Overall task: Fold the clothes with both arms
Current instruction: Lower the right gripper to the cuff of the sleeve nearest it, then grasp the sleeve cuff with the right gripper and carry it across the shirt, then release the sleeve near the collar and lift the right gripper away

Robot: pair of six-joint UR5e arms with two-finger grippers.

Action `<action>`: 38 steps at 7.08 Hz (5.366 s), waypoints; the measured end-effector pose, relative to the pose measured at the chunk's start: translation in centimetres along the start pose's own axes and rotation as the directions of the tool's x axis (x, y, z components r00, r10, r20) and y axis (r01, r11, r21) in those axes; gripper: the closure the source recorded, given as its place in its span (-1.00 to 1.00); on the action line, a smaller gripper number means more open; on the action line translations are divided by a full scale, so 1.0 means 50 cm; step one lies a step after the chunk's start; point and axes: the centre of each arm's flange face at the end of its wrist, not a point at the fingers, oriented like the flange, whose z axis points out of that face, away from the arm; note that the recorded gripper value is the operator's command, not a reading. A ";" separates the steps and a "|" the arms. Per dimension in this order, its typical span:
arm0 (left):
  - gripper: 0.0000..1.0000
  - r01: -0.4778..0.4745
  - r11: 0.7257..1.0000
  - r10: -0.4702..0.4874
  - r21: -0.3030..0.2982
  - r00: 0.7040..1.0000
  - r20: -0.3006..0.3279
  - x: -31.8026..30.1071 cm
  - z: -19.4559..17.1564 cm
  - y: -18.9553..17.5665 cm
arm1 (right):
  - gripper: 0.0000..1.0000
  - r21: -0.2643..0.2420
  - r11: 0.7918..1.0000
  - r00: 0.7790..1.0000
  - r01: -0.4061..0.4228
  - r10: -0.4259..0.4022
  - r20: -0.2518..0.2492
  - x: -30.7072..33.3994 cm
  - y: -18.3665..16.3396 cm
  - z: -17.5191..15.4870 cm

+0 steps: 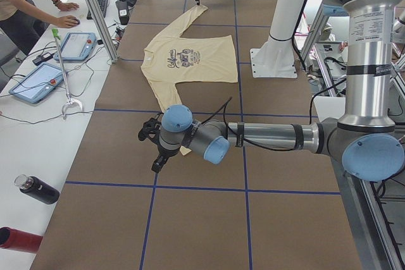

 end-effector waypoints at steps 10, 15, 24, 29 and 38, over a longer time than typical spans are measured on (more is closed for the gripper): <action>-1.00 -0.012 1.000 0.012 0.015 1.000 0.003 0.015 -0.019 -0.004 | -0.25 -0.007 1.000 1.000 -0.020 0.020 -0.019 0.029 0.011 0.010; -1.00 -0.012 1.000 0.012 0.015 1.000 0.004 0.015 -0.019 -0.004 | 1.00 -0.018 0.999 0.999 -0.030 0.030 -0.026 0.035 0.007 0.022; -1.00 -0.012 1.000 0.012 0.014 1.000 -0.001 0.018 -0.021 0.005 | 1.00 0.035 0.991 0.986 -0.130 0.126 0.114 -0.536 -0.017 -0.196; -1.00 -0.013 1.000 0.013 0.015 1.000 -0.001 0.019 -0.020 0.004 | 0.91 0.158 0.971 0.953 -0.181 0.134 0.272 -1.281 -0.034 -0.258; -0.97 0.108 0.993 -0.116 -0.055 0.979 -0.167 0.231 0.190 -0.022 | -0.99 0.171 0.903 0.884 -0.394 0.322 0.339 -1.483 0.075 -0.270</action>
